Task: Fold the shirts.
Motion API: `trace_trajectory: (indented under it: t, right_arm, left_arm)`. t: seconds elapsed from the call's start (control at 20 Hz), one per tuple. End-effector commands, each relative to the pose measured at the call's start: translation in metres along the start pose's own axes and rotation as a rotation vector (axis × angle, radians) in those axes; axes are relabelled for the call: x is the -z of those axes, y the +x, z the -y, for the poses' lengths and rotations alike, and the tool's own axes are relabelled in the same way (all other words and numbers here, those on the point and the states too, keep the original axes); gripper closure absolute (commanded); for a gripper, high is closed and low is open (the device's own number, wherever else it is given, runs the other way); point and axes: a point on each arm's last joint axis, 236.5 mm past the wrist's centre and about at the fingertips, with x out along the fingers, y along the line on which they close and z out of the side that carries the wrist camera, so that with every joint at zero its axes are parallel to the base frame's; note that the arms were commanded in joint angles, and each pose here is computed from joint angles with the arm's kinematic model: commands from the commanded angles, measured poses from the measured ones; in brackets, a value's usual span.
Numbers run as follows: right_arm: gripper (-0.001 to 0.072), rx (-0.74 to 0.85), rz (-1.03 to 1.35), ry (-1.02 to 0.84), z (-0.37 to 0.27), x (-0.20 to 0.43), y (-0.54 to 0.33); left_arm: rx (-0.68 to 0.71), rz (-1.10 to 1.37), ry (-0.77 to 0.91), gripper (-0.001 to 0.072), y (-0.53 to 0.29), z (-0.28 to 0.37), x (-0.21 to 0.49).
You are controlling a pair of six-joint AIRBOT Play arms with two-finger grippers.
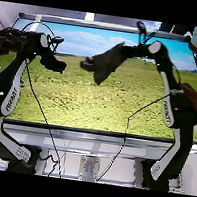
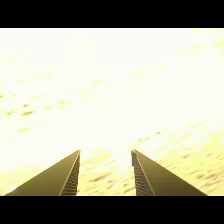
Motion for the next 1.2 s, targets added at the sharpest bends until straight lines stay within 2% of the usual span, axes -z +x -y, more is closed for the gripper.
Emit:
trace_trajectory:
  t: [0.0, 0.25, 0.45, 0.6, 0.8, 0.95, 1.0, 1.1, 1.15]
  right_arm:
    - [0.0689, 0.246, -0.11, 0.045, 0.097, 0.018, -0.078]
    - [0.0689, 0.543, -0.315, 0.118, 0.199, 0.072, -0.182]
    - [0.069, 0.803, -0.343, 0.18, 0.269, 0.092, -0.273]
    - [0.069, 0.88, -0.301, 0.288, 0.297, 0.109, -0.342]
    - [0.069, 0.931, -0.323, 0.5, 0.32, 0.173, -0.428]
    - [0.0683, 0.822, -0.375, 0.682, 0.319, 0.232, -0.449]
    - [0.0621, 0.834, -0.39, 0.733, 0.322, 0.249, -0.464]
    - [0.0282, 0.851, -0.35, 0.837, 0.328, 0.27, -0.486]
    - [0.0218, 0.831, -0.316, 0.865, 0.329, 0.273, -0.49]
  left_arm:
    - [0.02, 0.04, 0.001, 0.0365, -0.018, 0.006, -0.013]
    - [0.011, 0.114, 0.01, 0.0365, -0.047, 0.006, -0.033]
    - [0.009, 0.128, 0.012, 0.0366, -0.054, 0.006, -0.037]
    - [0.009, 0.128, 0.012, 0.0365, -0.054, 0.006, -0.037]
    - [0.012, 0.129, 0.008, 0.0367, -0.054, 0.007, -0.037]
    - [0.043, 0.134, 0.006, 0.0367, -0.054, 0.014, -0.038]
    - [0.06, 0.136, 0.004, 0.0367, -0.054, 0.019, -0.039]
    - [0.088, 0.14, 0.002, 0.0368, -0.055, 0.025, -0.04]
    - [0.088, 0.141, -0.003, 0.0368, -0.055, 0.025, -0.04]
